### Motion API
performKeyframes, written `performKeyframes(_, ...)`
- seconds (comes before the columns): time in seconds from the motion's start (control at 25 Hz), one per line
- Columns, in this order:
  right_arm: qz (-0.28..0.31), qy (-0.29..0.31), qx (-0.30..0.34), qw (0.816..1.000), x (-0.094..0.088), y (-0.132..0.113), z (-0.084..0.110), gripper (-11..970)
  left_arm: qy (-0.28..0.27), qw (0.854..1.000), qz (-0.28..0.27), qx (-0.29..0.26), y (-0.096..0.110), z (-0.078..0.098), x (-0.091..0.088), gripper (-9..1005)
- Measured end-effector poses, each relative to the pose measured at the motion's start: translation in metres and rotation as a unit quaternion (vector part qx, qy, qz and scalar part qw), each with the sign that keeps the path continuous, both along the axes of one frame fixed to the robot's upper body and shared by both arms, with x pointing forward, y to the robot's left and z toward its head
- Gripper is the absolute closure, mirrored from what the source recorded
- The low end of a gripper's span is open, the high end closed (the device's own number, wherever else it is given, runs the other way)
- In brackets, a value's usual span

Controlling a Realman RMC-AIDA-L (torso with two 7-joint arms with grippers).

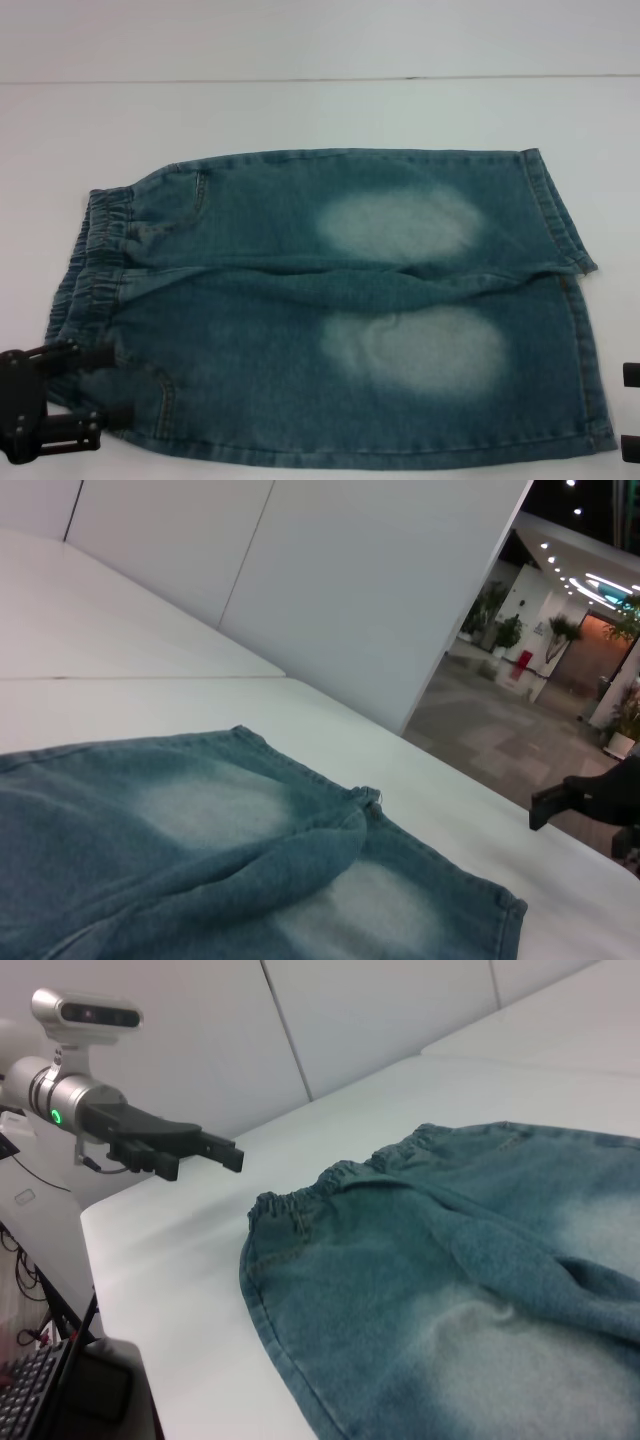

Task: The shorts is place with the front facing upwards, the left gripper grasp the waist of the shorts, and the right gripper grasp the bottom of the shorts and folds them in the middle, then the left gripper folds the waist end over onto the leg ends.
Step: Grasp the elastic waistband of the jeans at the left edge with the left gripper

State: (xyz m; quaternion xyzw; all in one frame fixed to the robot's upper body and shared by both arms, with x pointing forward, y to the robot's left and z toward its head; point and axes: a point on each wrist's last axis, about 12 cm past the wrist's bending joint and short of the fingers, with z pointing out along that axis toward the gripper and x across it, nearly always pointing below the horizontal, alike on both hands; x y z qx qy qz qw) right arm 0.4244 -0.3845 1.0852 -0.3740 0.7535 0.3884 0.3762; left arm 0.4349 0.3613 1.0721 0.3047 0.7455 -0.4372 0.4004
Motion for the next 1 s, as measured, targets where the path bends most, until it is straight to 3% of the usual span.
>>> performKeyframes(0.56,0.006,-0.018,0.008,1.0,0.007,0.008,0.001,30,0.012,1.0,0.007,0.012,0.001,-0.001,0.003,123)
performKeyframes(1.0,0.009,-0.025,0.015,1.0,0.014,0.013,0.003,31,0.067,0.986,0.078,0.128,0.031,0.02,0.027,124)
